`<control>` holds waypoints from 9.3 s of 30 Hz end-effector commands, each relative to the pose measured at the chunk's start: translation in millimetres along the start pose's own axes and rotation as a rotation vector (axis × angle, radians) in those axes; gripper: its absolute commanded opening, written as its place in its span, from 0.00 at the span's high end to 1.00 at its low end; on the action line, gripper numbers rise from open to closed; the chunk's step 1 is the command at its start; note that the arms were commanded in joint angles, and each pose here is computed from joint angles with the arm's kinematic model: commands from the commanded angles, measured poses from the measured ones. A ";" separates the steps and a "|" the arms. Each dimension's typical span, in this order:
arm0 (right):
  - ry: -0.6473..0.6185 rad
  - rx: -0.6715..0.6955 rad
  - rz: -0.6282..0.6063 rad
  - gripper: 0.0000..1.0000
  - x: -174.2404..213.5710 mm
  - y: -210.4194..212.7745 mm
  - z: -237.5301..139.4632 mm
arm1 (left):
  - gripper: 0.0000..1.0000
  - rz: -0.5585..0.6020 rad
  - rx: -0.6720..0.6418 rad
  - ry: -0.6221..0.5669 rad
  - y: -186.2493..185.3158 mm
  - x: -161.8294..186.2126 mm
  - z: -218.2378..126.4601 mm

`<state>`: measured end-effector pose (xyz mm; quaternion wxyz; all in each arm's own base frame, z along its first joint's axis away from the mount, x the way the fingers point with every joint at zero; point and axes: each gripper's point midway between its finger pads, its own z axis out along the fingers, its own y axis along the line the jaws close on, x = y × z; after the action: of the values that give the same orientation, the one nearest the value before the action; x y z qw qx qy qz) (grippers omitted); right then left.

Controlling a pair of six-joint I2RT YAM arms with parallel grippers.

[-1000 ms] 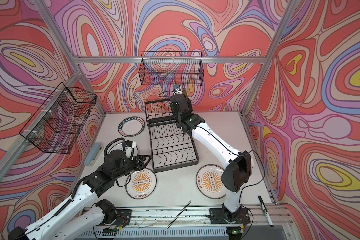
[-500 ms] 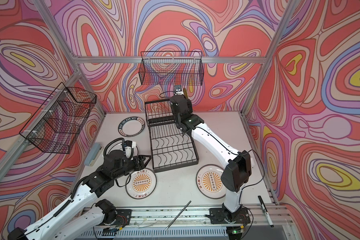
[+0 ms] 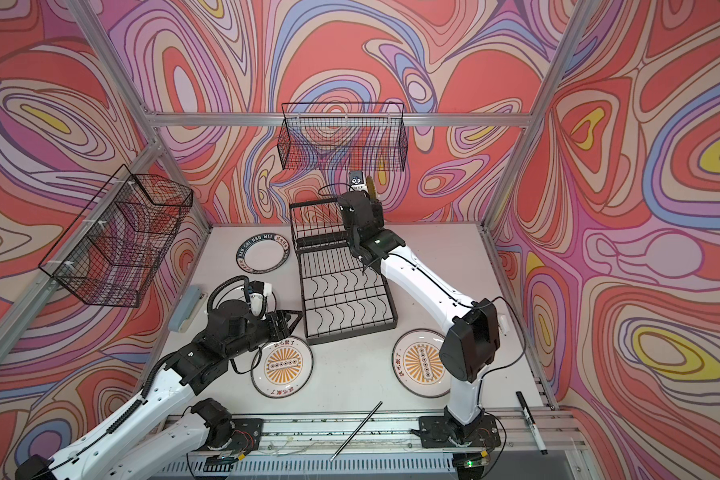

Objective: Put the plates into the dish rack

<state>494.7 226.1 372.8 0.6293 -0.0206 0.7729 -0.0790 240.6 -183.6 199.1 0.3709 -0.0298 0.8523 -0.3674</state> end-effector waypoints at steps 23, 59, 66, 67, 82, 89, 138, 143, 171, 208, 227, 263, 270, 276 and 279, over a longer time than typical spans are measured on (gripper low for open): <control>0.009 0.047 0.002 0.93 -1.7 1.9 11.2 | 0.44 0.028 -0.016 -0.002 -0.6 -2.8 -2.2; -0.087 -0.140 0.150 0.39 -51.9 -24.2 -56.9 | 0.44 0.009 -0.025 -0.009 2.7 -1.4 -5.6; -0.079 -0.167 0.153 0.32 -39.8 -34.4 -74.2 | 0.44 0.017 -0.033 -0.016 3.3 -3.0 -6.3; -0.073 -0.163 0.149 0.31 -35.6 -36.6 -75.6 | 0.44 0.018 -0.035 -0.015 3.7 -2.8 -5.8; 0.002 -0.103 0.154 0.23 36.2 -72.6 -101.0 | 0.44 0.027 -0.042 -0.007 4.3 -4.5 2.2; 0.088 -0.100 0.185 0.22 83.1 -81.1 -108.5 | 0.44 0.026 -0.037 0.009 3.7 -2.9 8.0; 0.775 -0.096 0.736 0.20 359.8 -136.3 -127.6 | 0.44 0.014 -0.026 0.068 4.3 5.3 26.4; 0.787 -0.108 0.750 0.21 363.8 -133.9 -126.4 | 0.45 0.014 -0.025 0.065 4.1 5.1 25.8; 0.813 -0.116 0.772 0.22 376.2 -131.9 -127.5 | 0.44 0.009 -0.026 0.062 5.7 6.9 23.1; 0.754 -0.109 0.787 0.24 367.2 -143.2 -36.2 | 0.44 0.031 -0.040 0.050 4.3 1.8 17.4; 0.728 -0.160 0.757 0.28 340.0 -137.4 90.6 | 0.45 0.033 -0.045 0.048 3.7 1.8 9.8; 0.569 -0.051 0.958 0.30 316.4 -263.4 -2.6 | 0.44 0.036 -0.054 0.055 10.6 8.5 10.2; 0.597 -0.050 1.007 0.30 341.6 -262.1 -12.2 | 0.44 0.033 -0.053 0.057 11.1 9.4 11.6; 0.628 -0.056 1.028 0.31 359.2 -255.7 -14.9 | 0.44 0.036 -0.053 0.054 10.8 8.7 11.3; 0.637 -0.061 1.035 0.32 363.9 -253.6 -14.9 | 0.44 0.035 -0.055 0.056 11.6 9.3 11.7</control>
<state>387.5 -70.3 65.9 0.3232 0.3633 0.8376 0.2490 242.6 -184.9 180.0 0.3442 -0.0216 0.8746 -0.3406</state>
